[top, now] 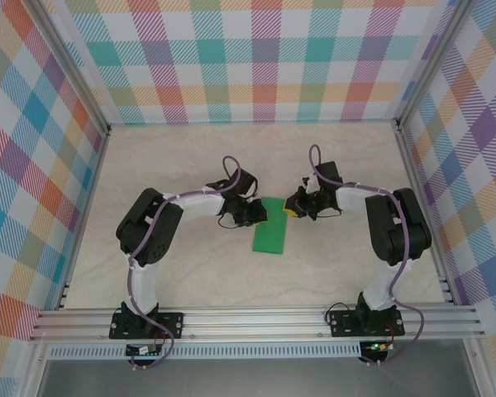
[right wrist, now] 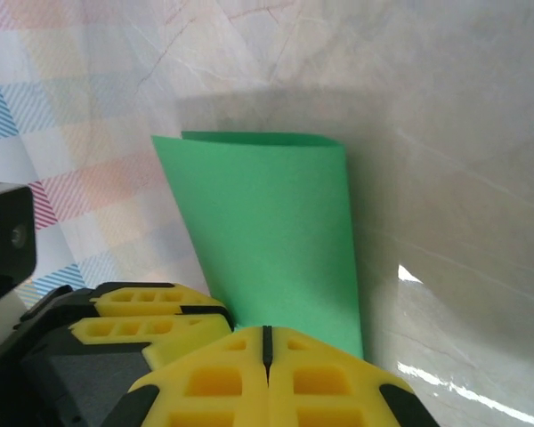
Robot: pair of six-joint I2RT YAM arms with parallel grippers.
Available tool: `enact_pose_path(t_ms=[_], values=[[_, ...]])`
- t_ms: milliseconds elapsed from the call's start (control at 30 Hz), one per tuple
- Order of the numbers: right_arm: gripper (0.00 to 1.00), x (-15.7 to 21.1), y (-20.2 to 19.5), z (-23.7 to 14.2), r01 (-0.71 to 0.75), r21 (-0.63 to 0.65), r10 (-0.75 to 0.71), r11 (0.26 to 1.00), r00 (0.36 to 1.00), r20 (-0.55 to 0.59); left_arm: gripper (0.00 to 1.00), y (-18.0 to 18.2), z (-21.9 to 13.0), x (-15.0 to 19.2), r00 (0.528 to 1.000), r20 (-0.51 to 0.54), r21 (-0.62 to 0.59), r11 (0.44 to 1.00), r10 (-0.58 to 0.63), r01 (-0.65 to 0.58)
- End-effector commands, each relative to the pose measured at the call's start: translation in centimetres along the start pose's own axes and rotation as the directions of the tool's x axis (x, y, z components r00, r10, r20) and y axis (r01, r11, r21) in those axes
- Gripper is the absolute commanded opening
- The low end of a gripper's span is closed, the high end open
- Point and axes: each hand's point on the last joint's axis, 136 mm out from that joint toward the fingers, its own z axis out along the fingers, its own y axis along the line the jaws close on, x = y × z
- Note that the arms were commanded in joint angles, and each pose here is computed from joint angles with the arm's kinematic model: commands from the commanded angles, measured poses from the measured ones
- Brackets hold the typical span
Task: Fold a paper plane with a square sheet of paper (pick it up from the middle)
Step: First fold in half a square sheet of paper at the center of the table.
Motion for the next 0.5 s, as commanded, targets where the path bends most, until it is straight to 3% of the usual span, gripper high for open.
enact_pose_path(t_ms=[0, 467], values=[[0.00, -1.3, 1.1, 0.3, 0.024, -0.052, -0.024, 0.998, 1.000, 0.001, 0.16, 2.4, 0.9, 1.5, 0.999, -0.049, -0.079, 0.997, -0.009, 0.005], [0.00, -2.3, -2.8, 1.4, 0.031, 0.131, -0.029, 0.991, 0.999, -0.012, 0.15, 3.3, 1.1, 2.0, 0.998, -0.067, -0.107, 0.994, -0.006, -0.001]])
